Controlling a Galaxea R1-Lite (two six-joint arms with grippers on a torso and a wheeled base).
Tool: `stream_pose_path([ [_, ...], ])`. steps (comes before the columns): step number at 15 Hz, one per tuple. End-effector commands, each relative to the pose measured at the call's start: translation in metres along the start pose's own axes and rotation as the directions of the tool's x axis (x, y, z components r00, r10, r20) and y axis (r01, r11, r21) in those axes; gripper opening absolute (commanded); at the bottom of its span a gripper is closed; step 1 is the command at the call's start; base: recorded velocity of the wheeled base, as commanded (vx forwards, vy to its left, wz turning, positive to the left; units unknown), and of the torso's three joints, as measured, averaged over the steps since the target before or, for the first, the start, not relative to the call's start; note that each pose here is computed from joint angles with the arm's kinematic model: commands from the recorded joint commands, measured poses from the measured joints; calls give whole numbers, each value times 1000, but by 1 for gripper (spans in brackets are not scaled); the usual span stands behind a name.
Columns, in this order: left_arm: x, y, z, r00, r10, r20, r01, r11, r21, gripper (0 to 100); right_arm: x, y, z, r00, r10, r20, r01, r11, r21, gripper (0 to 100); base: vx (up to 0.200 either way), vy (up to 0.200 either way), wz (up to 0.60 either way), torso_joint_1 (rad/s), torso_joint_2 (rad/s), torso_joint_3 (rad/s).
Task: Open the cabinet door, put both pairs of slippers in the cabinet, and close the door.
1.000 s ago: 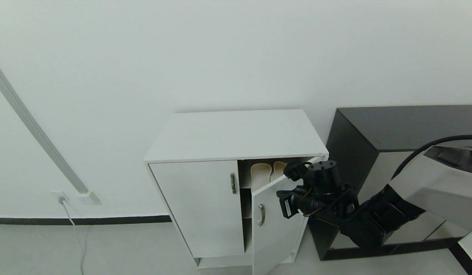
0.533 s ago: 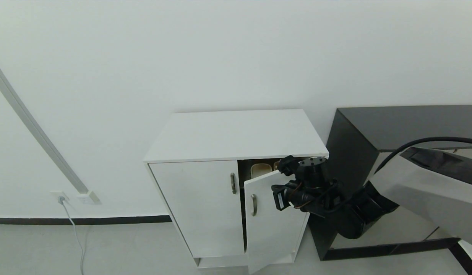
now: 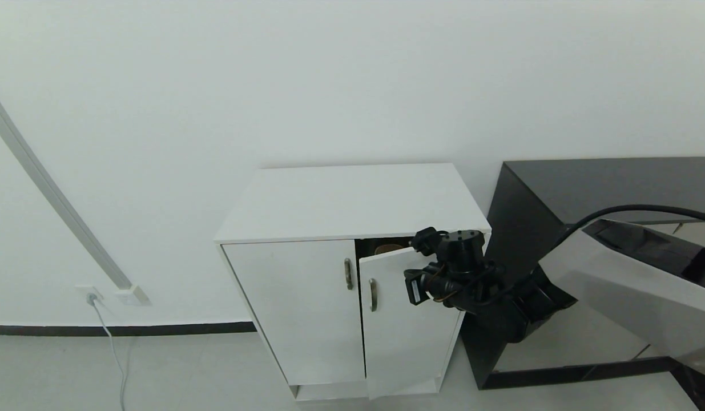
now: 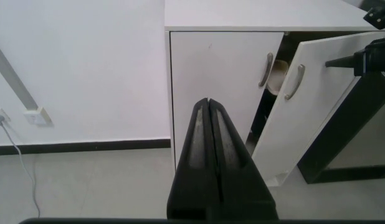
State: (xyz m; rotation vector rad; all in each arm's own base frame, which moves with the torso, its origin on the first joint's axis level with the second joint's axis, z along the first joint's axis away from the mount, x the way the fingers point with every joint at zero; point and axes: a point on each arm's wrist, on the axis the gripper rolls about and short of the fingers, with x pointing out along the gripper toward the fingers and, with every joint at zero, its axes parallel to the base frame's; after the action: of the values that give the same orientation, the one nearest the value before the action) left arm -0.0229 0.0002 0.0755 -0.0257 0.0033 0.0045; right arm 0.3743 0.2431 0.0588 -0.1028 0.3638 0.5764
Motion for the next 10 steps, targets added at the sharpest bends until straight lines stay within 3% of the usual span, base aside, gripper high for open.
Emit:
stream_pose_path([
  [1,0,0,0,1000,0,-1,0,1000,0,0,6,-3,-1,1000,-7,5,7,1000,2,0,0,0,0,0,0,0],
  [10,0,0,0,1000,2,0,-2,1000,0,0,12,-11,4,1000,-24,3,24,1000,8,0,0,0,0,0,0,0],
])
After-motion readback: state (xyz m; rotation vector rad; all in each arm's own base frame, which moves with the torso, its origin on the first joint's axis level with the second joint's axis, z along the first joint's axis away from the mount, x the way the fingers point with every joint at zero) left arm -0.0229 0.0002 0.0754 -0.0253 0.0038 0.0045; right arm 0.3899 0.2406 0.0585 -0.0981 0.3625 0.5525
